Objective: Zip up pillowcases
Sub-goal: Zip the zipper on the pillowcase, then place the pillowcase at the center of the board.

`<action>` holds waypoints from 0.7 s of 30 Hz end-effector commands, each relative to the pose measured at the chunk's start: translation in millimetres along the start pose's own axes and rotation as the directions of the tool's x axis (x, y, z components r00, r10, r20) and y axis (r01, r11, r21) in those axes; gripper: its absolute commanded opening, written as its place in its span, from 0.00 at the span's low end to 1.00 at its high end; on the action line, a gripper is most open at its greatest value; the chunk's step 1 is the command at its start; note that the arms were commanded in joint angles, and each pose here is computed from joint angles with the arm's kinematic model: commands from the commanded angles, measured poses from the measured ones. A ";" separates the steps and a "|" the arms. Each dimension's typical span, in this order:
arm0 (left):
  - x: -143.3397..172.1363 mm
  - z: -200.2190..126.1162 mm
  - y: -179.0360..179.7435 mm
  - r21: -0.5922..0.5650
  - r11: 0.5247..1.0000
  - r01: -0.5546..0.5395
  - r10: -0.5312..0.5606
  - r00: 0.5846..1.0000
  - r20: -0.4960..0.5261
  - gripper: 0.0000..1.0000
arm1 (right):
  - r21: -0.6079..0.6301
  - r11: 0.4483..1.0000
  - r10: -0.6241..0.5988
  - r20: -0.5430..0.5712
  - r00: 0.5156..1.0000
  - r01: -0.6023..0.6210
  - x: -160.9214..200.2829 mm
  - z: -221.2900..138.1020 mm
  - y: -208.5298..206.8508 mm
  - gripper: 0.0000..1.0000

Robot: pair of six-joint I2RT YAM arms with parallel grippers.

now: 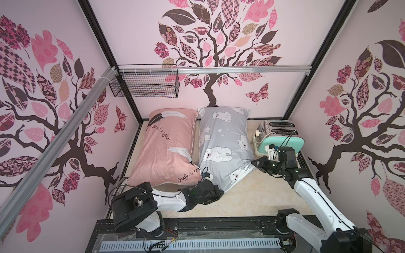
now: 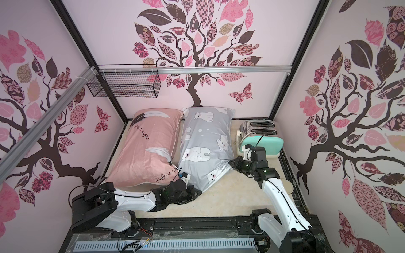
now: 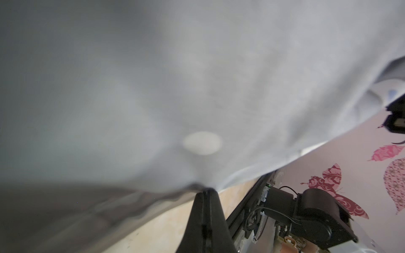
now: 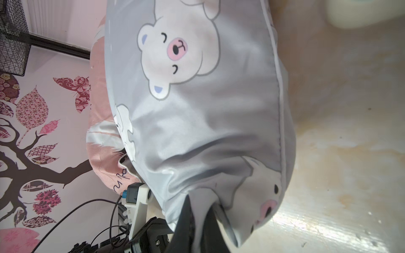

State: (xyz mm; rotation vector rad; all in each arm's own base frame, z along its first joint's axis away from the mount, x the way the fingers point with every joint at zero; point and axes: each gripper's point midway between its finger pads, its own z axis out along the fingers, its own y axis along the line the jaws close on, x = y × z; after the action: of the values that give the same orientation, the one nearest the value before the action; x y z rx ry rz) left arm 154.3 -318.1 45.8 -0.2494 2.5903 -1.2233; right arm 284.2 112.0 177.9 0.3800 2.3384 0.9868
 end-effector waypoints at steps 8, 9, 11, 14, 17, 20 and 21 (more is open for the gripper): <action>3.8 -63.2 108.9 -0.350 0.937 -0.020 0.028 0.999 0.018 0.00 | 0.052 0.995 -0.097 0.150 0.984 0.090 -56.0 -17.1 12.7 0.00; 1.8 -66.6 109.0 -0.347 0.937 -0.025 0.036 0.999 0.025 0.00 | 0.051 0.995 -0.094 0.146 0.985 0.087 -54.5 -16.0 11.3 0.00; -2.8 -71.5 106.9 -0.345 0.938 -0.025 0.041 0.998 0.039 0.00 | 0.056 0.995 -0.086 0.135 0.987 0.079 -50.6 -13.4 6.7 0.00; -12.8 -77.1 94.5 -0.343 0.938 -0.050 0.075 0.995 0.060 0.00 | 0.104 0.991 -0.097 0.100 0.990 0.087 -42.3 -11.7 -5.2 0.11; -32.3 -92.6 70.0 -0.370 0.921 -0.118 0.166 0.981 0.101 0.30 | 0.283 0.951 -0.156 0.094 0.983 0.123 -41.5 -21.9 -35.0 0.94; -64.5 -127.7 43.8 -0.442 0.879 -0.180 0.290 0.937 0.195 0.49 | 0.460 0.874 -0.264 0.184 0.947 0.154 -58.2 -45.4 -58.6 0.99; -78.0 -143.1 36.5 -0.475 0.860 -0.187 0.329 0.914 0.237 0.56 | 0.504 0.847 -0.316 0.217 0.924 0.171 -66.1 -51.6 -63.3 1.00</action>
State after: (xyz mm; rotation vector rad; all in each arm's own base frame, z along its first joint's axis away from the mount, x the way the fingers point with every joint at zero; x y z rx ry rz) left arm 163.6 -203.9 81.5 -0.2026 2.5884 -0.6770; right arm 303.2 53.0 177.1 0.3721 2.3344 0.5249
